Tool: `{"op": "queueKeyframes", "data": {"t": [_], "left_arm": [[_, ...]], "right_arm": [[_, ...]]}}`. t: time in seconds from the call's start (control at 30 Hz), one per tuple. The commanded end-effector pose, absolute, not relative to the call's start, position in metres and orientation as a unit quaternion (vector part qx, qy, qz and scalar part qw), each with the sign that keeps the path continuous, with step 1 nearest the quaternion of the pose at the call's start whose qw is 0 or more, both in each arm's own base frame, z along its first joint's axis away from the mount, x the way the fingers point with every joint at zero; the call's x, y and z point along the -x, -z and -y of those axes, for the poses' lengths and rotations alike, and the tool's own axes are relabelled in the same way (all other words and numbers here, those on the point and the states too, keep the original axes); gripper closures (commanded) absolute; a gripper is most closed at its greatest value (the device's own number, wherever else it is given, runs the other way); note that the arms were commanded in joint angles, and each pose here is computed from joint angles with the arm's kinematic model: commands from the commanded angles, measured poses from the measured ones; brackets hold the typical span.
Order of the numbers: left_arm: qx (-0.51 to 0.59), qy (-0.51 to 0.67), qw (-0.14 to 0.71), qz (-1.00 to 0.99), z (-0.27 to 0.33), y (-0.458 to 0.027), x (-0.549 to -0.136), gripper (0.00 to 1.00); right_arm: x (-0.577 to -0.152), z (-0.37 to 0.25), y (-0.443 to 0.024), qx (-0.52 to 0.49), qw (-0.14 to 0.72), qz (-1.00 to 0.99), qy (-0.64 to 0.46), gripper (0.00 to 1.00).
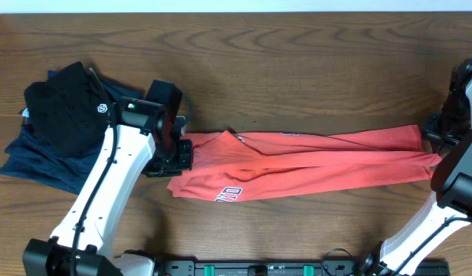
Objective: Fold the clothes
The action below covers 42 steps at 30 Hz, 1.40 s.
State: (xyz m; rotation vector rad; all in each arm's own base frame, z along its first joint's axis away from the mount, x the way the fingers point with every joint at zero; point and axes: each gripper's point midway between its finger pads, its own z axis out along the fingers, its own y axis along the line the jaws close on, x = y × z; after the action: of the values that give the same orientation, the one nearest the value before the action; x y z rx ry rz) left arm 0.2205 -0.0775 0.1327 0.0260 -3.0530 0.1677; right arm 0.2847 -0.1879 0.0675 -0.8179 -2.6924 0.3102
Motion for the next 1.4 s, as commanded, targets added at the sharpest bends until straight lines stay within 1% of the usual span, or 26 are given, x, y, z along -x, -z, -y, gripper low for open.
{"op": "queueKeyframes", "data": {"t": [0.0,0.2,0.5,0.63,0.9,1.03,1.37], "left_arm": [[0.009,-0.022,0.036,0.999,0.064,-0.134,-0.219,0.94],[-0.056,0.065,0.015,0.996,0.035,-0.135,-0.225,0.94],[-0.061,0.069,0.036,0.995,0.033,-0.131,-0.214,0.94],[-0.061,0.068,0.039,0.995,0.033,-0.125,-0.213,0.94],[-0.063,0.016,0.033,0.997,0.052,-0.122,-0.219,0.94],[-0.063,0.011,0.021,0.998,0.054,-0.122,-0.225,0.93],[-0.044,-0.066,-0.055,0.995,0.086,-0.125,-0.265,0.92]], "right_arm": [[-0.287,0.195,-0.064,0.296,0.147,0.936,-0.120,0.99],[-0.298,0.199,-0.061,0.299,0.121,0.938,-0.124,0.99],[-0.304,0.198,-0.060,0.303,0.109,0.939,-0.121,0.99],[-0.319,0.194,-0.055,0.309,0.081,0.943,-0.094,0.99],[-0.336,0.188,-0.052,0.314,0.051,0.946,-0.062,0.96],[-0.337,0.188,-0.052,0.314,0.049,0.946,-0.061,0.89],[-0.339,0.189,-0.051,0.315,0.044,0.946,-0.060,0.86]]}}
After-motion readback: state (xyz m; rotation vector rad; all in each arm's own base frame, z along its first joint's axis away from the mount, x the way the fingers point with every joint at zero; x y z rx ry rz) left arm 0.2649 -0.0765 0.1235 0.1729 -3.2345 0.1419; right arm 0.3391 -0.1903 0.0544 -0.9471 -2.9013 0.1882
